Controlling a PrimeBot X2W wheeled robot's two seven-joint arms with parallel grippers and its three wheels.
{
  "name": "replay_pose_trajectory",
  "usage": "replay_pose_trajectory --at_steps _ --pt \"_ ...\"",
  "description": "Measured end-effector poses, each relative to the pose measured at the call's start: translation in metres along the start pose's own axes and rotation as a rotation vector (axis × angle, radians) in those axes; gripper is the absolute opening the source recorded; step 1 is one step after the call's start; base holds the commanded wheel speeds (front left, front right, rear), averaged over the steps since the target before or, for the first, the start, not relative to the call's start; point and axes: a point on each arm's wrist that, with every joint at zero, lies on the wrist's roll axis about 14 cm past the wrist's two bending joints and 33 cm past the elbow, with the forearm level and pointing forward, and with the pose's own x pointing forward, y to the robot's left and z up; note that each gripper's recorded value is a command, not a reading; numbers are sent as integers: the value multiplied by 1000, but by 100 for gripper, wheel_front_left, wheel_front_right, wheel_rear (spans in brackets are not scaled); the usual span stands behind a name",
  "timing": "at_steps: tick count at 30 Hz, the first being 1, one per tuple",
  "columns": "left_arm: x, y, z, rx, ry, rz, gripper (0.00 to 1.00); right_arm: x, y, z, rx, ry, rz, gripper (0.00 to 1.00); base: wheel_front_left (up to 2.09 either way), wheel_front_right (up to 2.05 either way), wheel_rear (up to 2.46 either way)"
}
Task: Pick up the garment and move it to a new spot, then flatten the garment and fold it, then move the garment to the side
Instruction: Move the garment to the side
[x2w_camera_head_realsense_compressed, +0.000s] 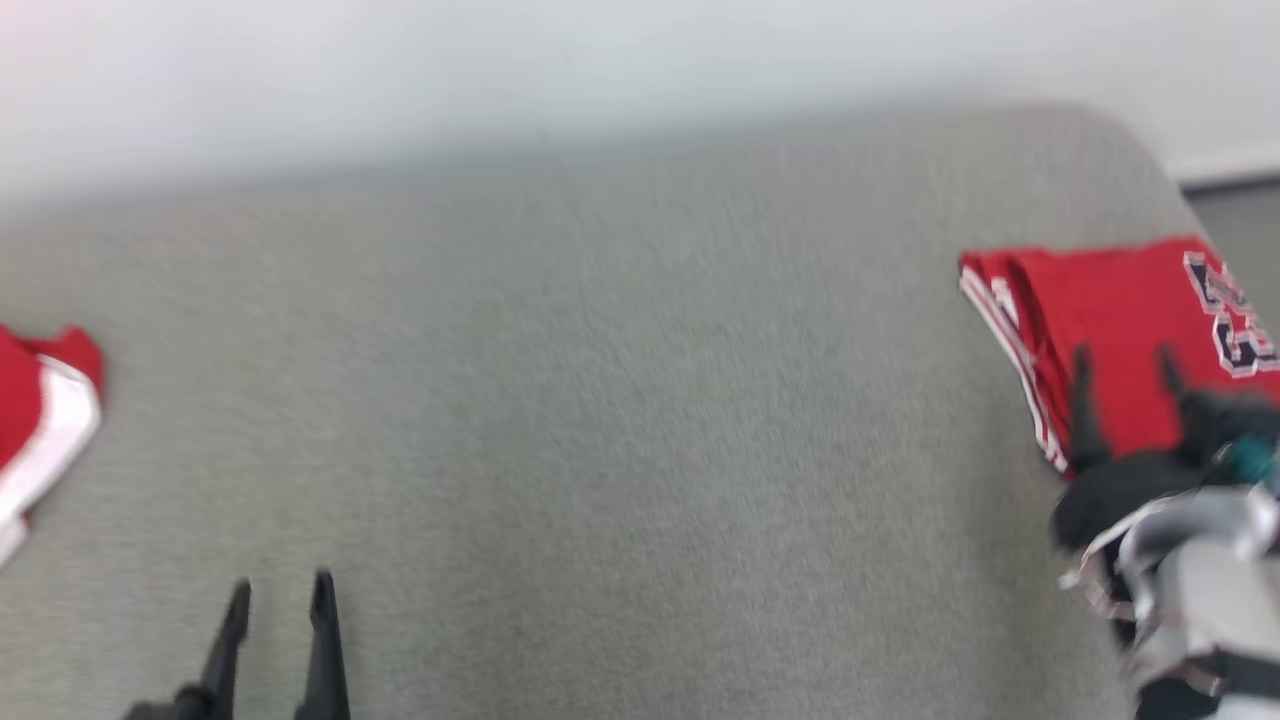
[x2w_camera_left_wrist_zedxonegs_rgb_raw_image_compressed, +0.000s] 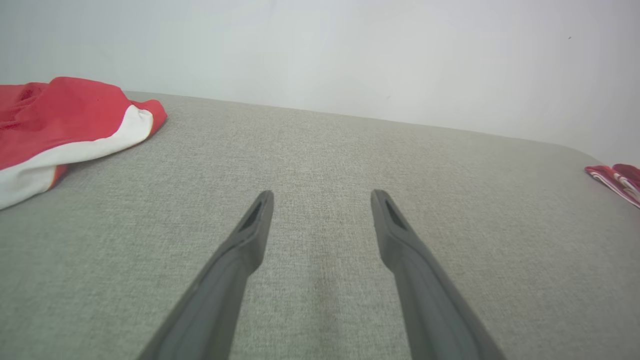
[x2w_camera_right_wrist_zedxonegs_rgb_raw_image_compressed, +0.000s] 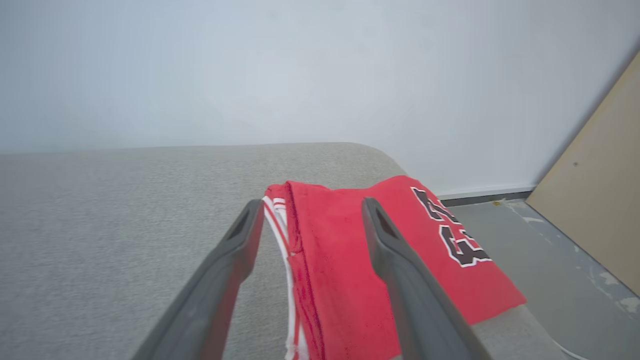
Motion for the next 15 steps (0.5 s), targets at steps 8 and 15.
replay_pose_trajectory --at_steps 8,15 --pt "-40 23 33 -29 -109 121 100 -53 48 19 142 -62 135 100 0 0 0" --pt "-73 35 51 -23 -180 170 100 -94 86 13 215 -37 238 100 0 0 0"
